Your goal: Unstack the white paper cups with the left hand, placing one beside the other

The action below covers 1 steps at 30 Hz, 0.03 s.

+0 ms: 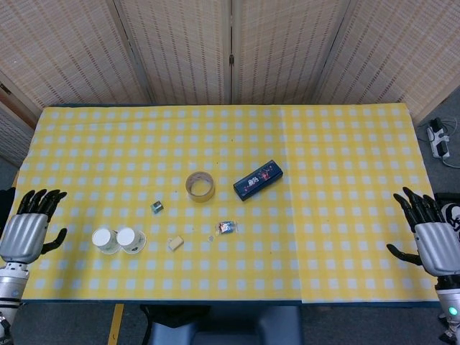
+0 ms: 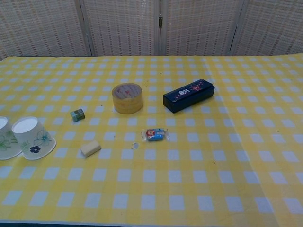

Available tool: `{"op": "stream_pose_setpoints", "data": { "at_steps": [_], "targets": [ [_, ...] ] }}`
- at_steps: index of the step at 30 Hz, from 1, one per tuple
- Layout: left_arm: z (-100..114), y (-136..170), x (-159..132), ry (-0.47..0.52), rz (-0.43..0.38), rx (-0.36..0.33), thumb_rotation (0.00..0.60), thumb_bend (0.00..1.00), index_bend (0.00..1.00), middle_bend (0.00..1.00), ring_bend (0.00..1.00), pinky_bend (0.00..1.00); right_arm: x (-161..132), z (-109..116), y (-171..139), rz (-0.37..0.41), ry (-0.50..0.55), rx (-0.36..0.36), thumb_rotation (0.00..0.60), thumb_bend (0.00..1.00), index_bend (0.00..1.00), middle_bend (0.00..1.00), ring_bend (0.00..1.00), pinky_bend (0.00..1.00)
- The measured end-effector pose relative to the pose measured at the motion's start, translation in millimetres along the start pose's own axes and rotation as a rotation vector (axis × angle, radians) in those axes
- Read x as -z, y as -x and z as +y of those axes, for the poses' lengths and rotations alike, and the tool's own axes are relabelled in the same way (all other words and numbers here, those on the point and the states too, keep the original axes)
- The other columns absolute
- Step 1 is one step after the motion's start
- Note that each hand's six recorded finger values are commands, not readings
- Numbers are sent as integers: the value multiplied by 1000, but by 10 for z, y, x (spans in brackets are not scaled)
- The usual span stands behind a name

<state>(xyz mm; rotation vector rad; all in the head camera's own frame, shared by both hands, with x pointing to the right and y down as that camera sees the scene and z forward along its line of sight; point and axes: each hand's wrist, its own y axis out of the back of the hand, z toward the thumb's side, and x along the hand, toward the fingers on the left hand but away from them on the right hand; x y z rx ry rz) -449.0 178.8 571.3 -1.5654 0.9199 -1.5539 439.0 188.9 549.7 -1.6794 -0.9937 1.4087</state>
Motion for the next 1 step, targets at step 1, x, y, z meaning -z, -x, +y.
{"op": "stream_pose_setpoints", "data": {
  "at_steps": [1],
  "targets": [
    [8, 35, 27, -1, 13, -12, 600, 418, 134, 125, 75, 8, -17, -12, 1, 12, 11, -4, 600, 201, 0, 0, 71, 0]
  ]
}}
